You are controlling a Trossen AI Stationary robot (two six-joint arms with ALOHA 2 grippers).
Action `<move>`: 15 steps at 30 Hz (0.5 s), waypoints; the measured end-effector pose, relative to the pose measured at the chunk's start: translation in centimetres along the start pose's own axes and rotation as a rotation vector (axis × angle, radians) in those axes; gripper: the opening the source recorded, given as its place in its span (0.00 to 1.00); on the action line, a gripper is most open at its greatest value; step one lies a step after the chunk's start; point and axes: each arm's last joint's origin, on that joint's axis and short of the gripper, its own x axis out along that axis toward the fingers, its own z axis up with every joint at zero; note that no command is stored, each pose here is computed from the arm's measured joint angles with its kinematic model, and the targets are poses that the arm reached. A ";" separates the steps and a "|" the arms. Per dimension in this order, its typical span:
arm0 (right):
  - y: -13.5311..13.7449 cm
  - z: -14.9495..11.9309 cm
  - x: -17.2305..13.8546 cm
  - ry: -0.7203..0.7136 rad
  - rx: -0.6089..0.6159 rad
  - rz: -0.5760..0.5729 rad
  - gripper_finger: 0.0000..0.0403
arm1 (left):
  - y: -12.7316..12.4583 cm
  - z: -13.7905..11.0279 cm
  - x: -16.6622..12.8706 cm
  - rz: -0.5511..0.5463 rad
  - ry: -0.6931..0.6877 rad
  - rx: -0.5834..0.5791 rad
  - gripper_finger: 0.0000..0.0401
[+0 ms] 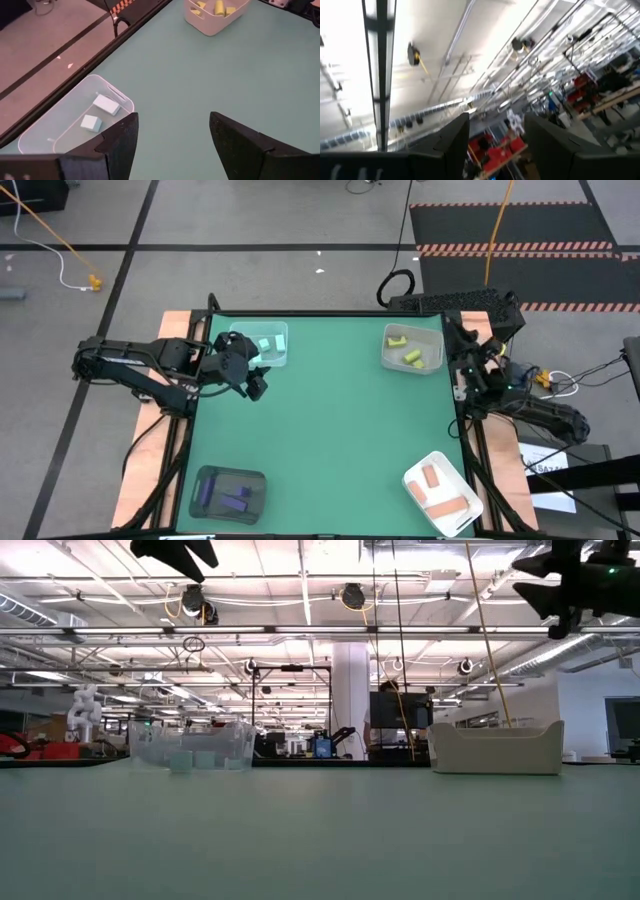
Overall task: Sort & place blocks by color
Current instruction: Return to Home Position
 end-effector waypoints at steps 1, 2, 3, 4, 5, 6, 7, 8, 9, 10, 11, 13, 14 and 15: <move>0.0 0.2 -0.1 -0.019 0.002 -0.002 0.45 | 0.0 0.0 0.0 0.000 0.000 0.000 0.61; -0.1 0.5 -0.2 -0.037 0.005 -0.002 0.45 | 0.0 0.0 0.0 0.000 0.000 0.001 0.61; -0.1 0.7 -0.2 -0.057 0.008 -0.003 0.45 | 0.0 0.0 0.0 0.000 0.000 0.004 0.61; -0.1 0.9 -0.3 -0.074 0.011 -0.002 0.45 | 0.0 0.0 0.0 0.000 0.000 0.007 0.61; -0.2 1.1 -0.4 -0.091 0.015 -0.002 0.45 | 0.0 0.0 0.0 0.000 0.000 0.011 0.61; -0.2 1.3 -0.4 -0.103 0.016 -0.004 0.45 | 0.0 0.0 0.0 0.000 0.000 0.018 0.61; -0.1 1.4 -0.4 -0.120 0.020 -0.001 0.45 | 0.0 0.0 0.0 0.000 0.000 0.022 0.61; -0.2 1.5 -0.4 -0.126 0.021 -0.003 0.45 | 0.0 0.0 0.0 0.000 0.000 0.028 0.61; -0.1 1.5 -0.4 -0.128 0.021 -0.002 0.45 | 0.0 0.0 0.0 0.000 0.000 0.036 0.61; -0.1 1.5 -0.4 -0.127 0.021 -0.002 0.45 | 0.0 0.0 0.0 0.000 -0.001 0.044 0.61; -0.2 1.4 -0.4 -0.125 0.019 -0.003 0.45 | 0.0 0.0 0.0 0.000 -0.001 0.052 0.61; -0.2 1.4 -0.4 -0.119 0.017 -0.005 0.45 | 0.0 0.0 0.0 0.000 -0.001 0.070 0.61; -0.2 1.3 -0.4 -0.115 0.015 -0.006 0.45 | 0.0 0.0 0.0 0.000 -0.001 0.079 0.61; -0.2 1.3 -0.4 -0.110 0.013 -0.008 0.45 | 0.0 0.0 0.0 0.000 -0.001 0.092 0.61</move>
